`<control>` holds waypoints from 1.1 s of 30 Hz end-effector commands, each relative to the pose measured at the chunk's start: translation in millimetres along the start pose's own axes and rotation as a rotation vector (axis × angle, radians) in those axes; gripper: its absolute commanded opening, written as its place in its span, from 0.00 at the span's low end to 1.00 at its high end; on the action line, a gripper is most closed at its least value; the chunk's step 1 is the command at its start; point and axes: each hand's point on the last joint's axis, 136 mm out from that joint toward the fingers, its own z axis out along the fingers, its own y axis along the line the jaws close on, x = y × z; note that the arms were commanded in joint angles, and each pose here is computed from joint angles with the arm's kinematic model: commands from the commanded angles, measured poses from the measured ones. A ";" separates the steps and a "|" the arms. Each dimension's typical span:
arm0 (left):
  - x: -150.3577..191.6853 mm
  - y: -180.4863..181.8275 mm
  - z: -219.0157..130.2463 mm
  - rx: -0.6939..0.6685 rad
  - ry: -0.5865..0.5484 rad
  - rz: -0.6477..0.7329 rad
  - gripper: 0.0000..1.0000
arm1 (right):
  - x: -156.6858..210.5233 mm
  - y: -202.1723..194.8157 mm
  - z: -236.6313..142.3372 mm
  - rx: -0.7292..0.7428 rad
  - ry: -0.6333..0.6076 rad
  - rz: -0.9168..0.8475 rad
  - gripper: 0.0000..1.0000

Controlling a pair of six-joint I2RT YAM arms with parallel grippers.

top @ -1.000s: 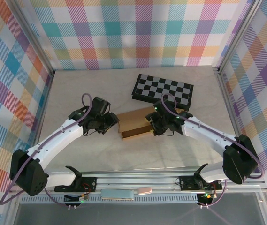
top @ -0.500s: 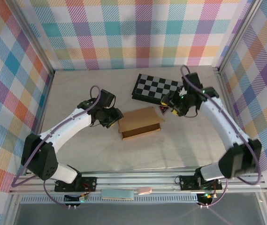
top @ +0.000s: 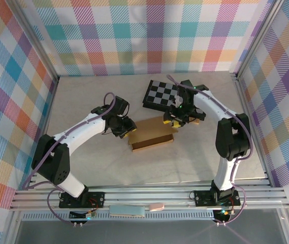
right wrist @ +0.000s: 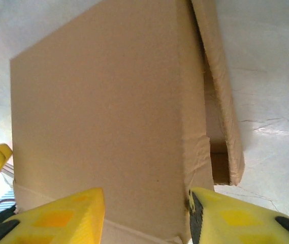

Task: Fold the paper box

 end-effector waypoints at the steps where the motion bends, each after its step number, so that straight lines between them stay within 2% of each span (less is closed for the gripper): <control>1: 6.1 3.5 13.0 0.006 0.031 -0.007 0.35 | 0.9 7.2 4.4 -0.021 0.021 -0.040 0.44; 5: 9.5 5.3 24.2 0.008 0.049 -0.008 0.24 | 7.7 -0.8 16.2 0.012 0.045 -0.046 0.41; 10: 11.6 14.2 22.7 -0.034 0.033 0.008 0.21 | 12.4 -10.0 25.3 0.054 0.048 -0.053 0.39; 19: 1.0 26.2 -17.1 -0.096 -0.075 0.066 0.46 | 13.8 -19.3 36.7 0.111 0.057 -0.081 0.36; 22: 4.2 36.4 -7.9 -0.094 -0.034 0.046 0.48 | 13.2 -19.6 38.7 0.107 0.061 -0.083 0.36; 29: -7.9 42.6 -9.7 -0.112 -0.060 0.068 0.51 | 9.5 -4.3 34.3 0.069 0.040 -0.106 0.43; 33: -7.5 50.9 -3.3 -0.135 -0.037 0.077 0.49 | 6.9 4.4 32.5 0.055 0.031 -0.115 0.44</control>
